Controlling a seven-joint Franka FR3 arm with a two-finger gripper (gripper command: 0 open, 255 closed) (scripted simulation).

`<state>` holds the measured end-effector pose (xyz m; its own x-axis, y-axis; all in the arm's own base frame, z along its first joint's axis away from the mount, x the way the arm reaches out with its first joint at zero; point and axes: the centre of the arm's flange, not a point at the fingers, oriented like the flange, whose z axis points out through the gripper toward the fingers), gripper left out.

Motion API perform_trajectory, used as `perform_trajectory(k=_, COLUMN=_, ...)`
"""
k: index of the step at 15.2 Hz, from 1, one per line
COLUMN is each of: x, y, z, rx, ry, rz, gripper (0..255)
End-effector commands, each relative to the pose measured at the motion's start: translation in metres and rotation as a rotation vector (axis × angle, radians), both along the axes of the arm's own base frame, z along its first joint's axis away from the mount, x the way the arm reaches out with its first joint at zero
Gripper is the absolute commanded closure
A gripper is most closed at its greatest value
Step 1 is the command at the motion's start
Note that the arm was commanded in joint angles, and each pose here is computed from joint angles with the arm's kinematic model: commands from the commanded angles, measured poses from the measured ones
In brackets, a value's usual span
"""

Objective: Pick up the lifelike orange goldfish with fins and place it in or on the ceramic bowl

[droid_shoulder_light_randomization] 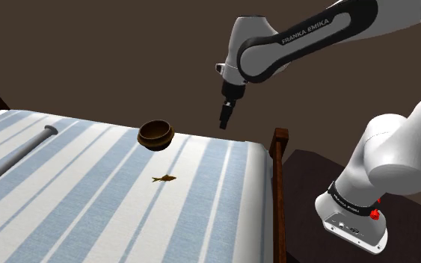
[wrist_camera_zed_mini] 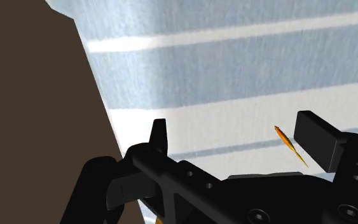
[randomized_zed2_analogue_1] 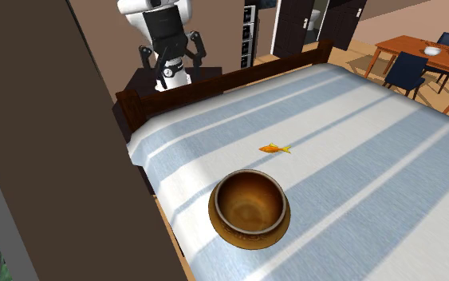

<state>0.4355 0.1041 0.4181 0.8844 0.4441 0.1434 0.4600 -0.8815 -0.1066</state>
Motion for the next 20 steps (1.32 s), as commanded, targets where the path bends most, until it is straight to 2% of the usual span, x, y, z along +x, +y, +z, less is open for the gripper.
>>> perform_trajectory(k=1, x=0.008, y=0.018, z=-0.013, rx=0.014, ry=-0.019, rz=0.057, gripper=0)
perform_trajectory(k=11, x=0.054, y=0.110, z=-0.078, rx=0.080, ry=-0.103, rz=0.332, gripper=0)
perform_trajectory(k=20, x=0.076, y=0.204, z=-0.127, rx=0.140, ry=-0.180, rz=0.579, gripper=0)
